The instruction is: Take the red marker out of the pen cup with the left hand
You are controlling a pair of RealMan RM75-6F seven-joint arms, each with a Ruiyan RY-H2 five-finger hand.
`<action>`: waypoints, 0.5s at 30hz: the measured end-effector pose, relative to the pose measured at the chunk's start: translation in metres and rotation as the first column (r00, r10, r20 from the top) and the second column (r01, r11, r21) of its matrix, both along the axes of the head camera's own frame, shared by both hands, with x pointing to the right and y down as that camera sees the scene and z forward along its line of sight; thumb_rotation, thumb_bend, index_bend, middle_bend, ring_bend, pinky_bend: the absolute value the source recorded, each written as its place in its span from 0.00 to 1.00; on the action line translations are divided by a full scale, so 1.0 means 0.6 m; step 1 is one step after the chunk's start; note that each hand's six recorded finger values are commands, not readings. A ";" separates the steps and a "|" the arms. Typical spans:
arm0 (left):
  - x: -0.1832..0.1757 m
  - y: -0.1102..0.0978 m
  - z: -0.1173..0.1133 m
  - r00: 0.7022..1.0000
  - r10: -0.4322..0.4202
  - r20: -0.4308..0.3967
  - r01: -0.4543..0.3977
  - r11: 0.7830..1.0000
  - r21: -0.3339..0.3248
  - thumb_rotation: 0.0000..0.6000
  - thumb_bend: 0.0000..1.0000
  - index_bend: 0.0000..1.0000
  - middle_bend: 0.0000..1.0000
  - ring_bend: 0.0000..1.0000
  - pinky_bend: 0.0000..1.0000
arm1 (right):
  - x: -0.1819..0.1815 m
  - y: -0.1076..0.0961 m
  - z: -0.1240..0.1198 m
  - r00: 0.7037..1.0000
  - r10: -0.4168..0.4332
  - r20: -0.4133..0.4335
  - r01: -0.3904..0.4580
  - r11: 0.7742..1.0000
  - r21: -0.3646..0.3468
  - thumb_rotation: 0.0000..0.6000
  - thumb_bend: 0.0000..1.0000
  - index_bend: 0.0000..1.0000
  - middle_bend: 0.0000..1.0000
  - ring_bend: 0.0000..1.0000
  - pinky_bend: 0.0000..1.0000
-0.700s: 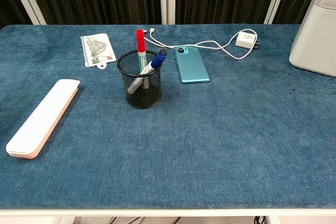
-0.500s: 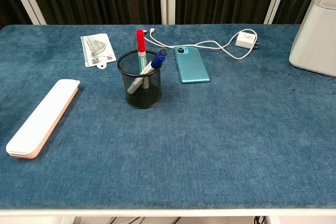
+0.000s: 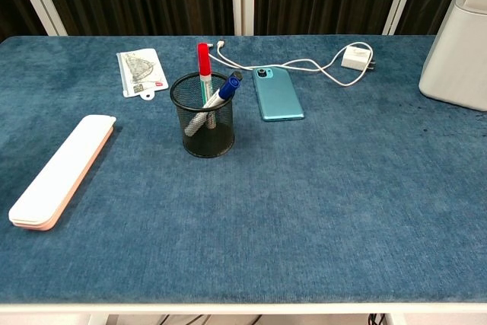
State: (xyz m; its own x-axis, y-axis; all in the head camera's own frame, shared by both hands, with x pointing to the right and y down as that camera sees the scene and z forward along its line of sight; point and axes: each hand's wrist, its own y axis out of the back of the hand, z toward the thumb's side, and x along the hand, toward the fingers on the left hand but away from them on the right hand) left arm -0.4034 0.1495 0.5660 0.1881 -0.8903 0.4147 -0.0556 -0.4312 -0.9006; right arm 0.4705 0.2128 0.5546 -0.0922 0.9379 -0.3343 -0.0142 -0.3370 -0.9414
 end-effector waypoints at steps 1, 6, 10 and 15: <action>0.012 -0.010 -0.002 1.000 0.014 -0.016 -0.014 1.000 -0.003 1.00 0.15 0.16 0.14 0.06 0.20 | 0.000 -0.002 0.000 1.000 0.001 0.003 -0.001 1.000 0.002 1.00 0.18 0.00 0.00 0.00 0.00; 0.075 -0.051 0.001 0.993 0.097 -0.069 -0.099 0.995 -0.033 1.00 0.16 0.20 0.18 0.10 0.23 | 0.000 -0.005 -0.007 1.000 -0.003 0.004 0.003 1.000 0.012 1.00 0.18 0.00 0.00 0.00 0.00; 0.148 -0.090 0.011 0.975 0.194 -0.108 -0.200 0.979 -0.051 1.00 0.17 0.24 0.21 0.13 0.24 | -0.002 -0.005 -0.018 1.000 -0.004 0.007 0.003 1.000 0.028 1.00 0.18 0.00 0.00 0.00 0.00; 0.217 -0.115 0.040 0.958 0.243 -0.151 -0.260 0.960 -0.102 1.00 0.19 0.24 0.21 0.13 0.24 | -0.002 -0.001 -0.028 1.000 -0.002 0.006 0.002 0.999 0.038 1.00 0.18 0.00 0.00 0.00 0.00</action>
